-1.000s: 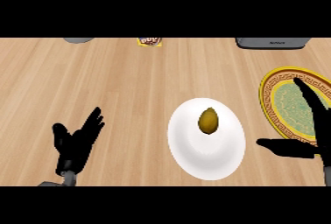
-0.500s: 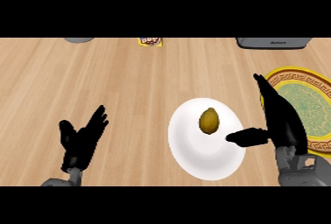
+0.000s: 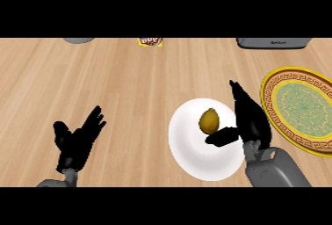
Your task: Pick the lemon from the plate and place it in the plate
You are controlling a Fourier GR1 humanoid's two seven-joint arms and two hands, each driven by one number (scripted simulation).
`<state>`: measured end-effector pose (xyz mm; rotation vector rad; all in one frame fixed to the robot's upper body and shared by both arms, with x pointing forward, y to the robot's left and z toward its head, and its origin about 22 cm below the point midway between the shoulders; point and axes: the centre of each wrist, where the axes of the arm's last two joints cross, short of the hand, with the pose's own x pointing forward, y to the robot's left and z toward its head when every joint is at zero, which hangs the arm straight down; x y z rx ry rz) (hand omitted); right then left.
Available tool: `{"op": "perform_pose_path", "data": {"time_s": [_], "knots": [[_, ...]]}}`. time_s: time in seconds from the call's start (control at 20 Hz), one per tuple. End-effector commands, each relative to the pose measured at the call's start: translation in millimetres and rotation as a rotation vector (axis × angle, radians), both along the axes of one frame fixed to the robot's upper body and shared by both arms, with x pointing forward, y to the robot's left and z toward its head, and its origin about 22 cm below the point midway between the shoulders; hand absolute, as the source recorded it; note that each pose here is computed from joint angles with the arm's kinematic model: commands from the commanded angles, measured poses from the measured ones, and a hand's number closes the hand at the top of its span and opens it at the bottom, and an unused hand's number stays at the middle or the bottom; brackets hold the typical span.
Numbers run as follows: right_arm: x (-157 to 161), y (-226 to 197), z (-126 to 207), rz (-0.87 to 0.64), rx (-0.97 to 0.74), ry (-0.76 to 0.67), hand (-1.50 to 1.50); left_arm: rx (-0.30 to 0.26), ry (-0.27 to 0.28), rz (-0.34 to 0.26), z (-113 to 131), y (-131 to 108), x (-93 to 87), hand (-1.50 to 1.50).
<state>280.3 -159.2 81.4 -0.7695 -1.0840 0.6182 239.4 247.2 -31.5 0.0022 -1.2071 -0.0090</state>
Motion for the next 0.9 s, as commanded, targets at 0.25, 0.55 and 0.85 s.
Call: {"op": "perform_pose_path", "data": {"time_s": [0.25, 0.55, 0.85], "knots": [[-5.2, 33.5, -35.6, 0.0, -0.025, 0.02, -1.5, 0.015, 0.024, 0.013, 9.6, -5.3, -11.7, 0.0], [23.5, 21.9, -34.0, -0.062, -0.11, 0.054, -1.5, -0.002, 0.011, 0.004, -6.9, 1.4, 5.5, 0.0], [13.6, 3.9, -39.3, -0.048, -0.101, 0.086, -1.5, -0.006, 0.015, 0.004, 3.9, -15.4, 4.4, 0.0]]}}
